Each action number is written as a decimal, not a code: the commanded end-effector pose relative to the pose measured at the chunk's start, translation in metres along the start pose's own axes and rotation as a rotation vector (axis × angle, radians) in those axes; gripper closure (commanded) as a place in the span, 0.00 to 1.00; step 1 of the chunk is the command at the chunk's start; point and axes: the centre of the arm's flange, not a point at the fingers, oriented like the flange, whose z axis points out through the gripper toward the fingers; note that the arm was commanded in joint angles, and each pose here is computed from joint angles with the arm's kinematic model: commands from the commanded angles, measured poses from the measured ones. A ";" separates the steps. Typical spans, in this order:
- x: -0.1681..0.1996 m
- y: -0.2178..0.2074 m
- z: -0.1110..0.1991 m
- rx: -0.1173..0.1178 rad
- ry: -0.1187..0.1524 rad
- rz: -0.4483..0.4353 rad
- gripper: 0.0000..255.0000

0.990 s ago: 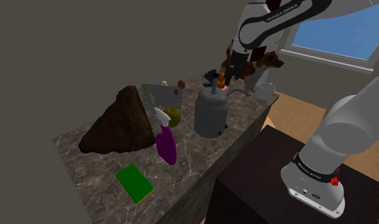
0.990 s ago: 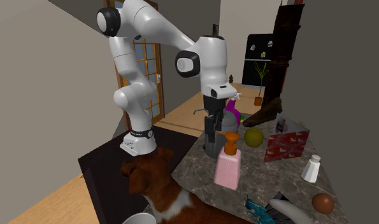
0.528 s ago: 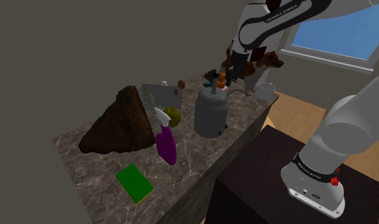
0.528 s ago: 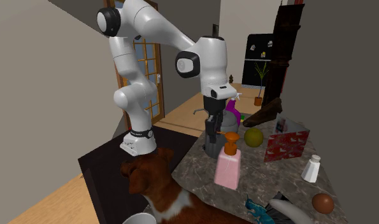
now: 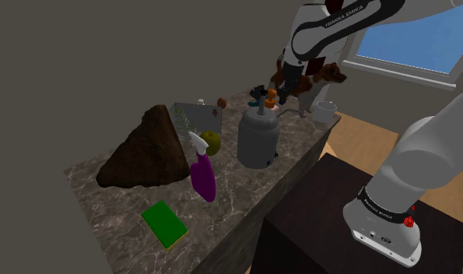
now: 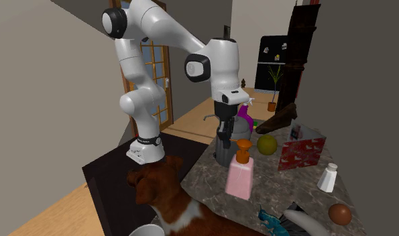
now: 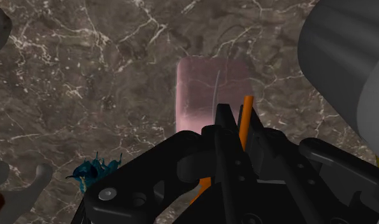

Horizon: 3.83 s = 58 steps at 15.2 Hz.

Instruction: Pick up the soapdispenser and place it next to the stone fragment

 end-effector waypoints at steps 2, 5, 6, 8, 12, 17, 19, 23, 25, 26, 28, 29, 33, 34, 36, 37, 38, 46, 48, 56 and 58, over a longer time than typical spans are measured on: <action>0.000 0.000 -0.005 0.000 0.000 0.000 1.00; 0.002 0.000 -0.021 0.000 0.000 0.000 1.00; 0.002 0.000 -0.026 0.000 0.000 0.000 1.00; 0.003 0.000 -0.037 0.000 0.000 0.000 1.00; 0.006 0.000 -0.058 0.000 0.000 0.000 1.00; 0.008 0.001 -0.084 0.000 0.000 0.000 1.00; 0.009 0.001 -0.094 0.000 0.000 0.000 1.00; 0.011 0.001 -0.115 0.000 0.000 0.000 1.00; 0.012 0.001 -0.126 0.000 0.000 0.000 1.00; 0.013 0.001 -0.131 0.000 0.000 0.000 1.00; 0.014 0.001 -0.142 0.000 0.000 0.000 1.00; 0.014 0.001 -0.147 0.000 0.000 0.000 1.00; 0.016 0.001 -0.168 0.000 0.000 0.000 1.00; 0.017 0.001 -0.173 0.000 0.000 0.000 1.00; 0.018 0.001 -0.184 0.000 0.000 0.000 1.00; 0.018 0.001 -0.189 0.000 0.000 0.000 1.00; 0.019 0.001 -0.194 0.000 0.000 0.000 1.00; 0.023 0.002 -0.236 0.000 0.000 0.000 1.00; 0.024 0.002 -0.247 0.000 0.000 0.000 1.00; 0.028 0.002 -0.289 0.000 0.000 0.000 1.00; 0.029 0.002 -0.299 0.000 0.000 0.000 1.00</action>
